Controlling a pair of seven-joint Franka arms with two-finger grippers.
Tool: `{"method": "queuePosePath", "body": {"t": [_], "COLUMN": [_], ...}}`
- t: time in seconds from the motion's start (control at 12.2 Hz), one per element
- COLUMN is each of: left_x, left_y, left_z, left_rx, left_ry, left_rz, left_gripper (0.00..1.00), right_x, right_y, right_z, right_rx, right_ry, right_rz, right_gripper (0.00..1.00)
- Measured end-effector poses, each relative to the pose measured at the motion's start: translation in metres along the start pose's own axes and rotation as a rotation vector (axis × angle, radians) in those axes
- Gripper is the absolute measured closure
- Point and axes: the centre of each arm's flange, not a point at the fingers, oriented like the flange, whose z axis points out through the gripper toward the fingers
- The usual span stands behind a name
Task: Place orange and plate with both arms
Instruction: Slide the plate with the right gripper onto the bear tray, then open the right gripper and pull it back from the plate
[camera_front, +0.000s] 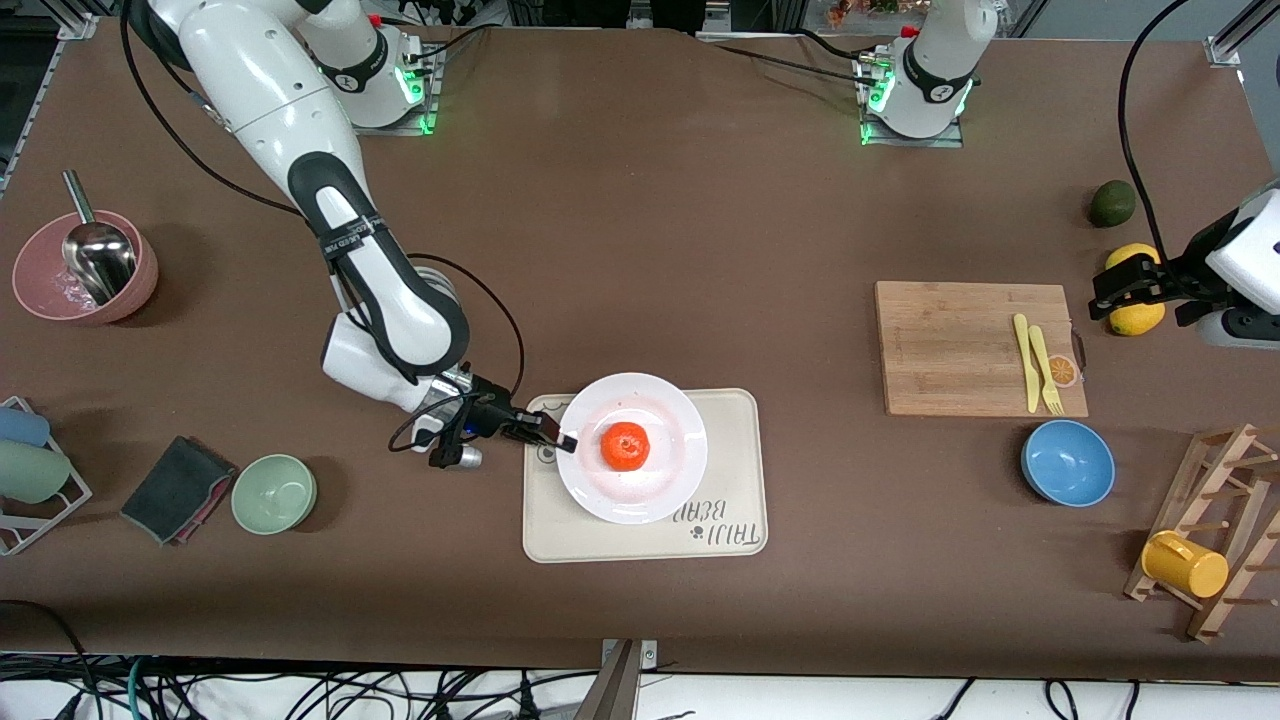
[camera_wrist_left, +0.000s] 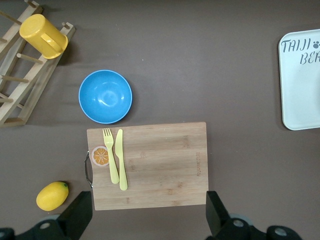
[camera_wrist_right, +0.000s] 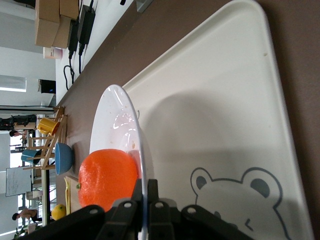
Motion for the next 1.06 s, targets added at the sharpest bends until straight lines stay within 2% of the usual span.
{"method": "queuePosePath", "body": {"t": [0.16,0.74,0.82,1.06], "left_x": [0.0,0.0,0.0,0.0], "left_y": [0.0,0.0,0.0,0.0], "left_z": [0.0,0.0,0.0,0.0], "left_rx": [0.0,0.0,0.0,0.0], "left_ry": [0.0,0.001,0.001,0.001], "left_rz": [0.0,0.001,0.001,0.001], "left_gripper": [0.0,0.0,0.0,0.0], "right_x": [0.001,0.014,0.015,0.023], "right_y": [0.012,0.035,0.035,0.031], "right_z": [0.003,0.033,0.033,0.028], "right_rx": [-0.018,0.002,0.002,-0.03], "right_ry": [-0.011,-0.008,-0.008,-0.019], "right_rz": [-0.008,0.005,0.003,-0.074], "right_gripper": [0.96,0.95,0.87,0.52]}}
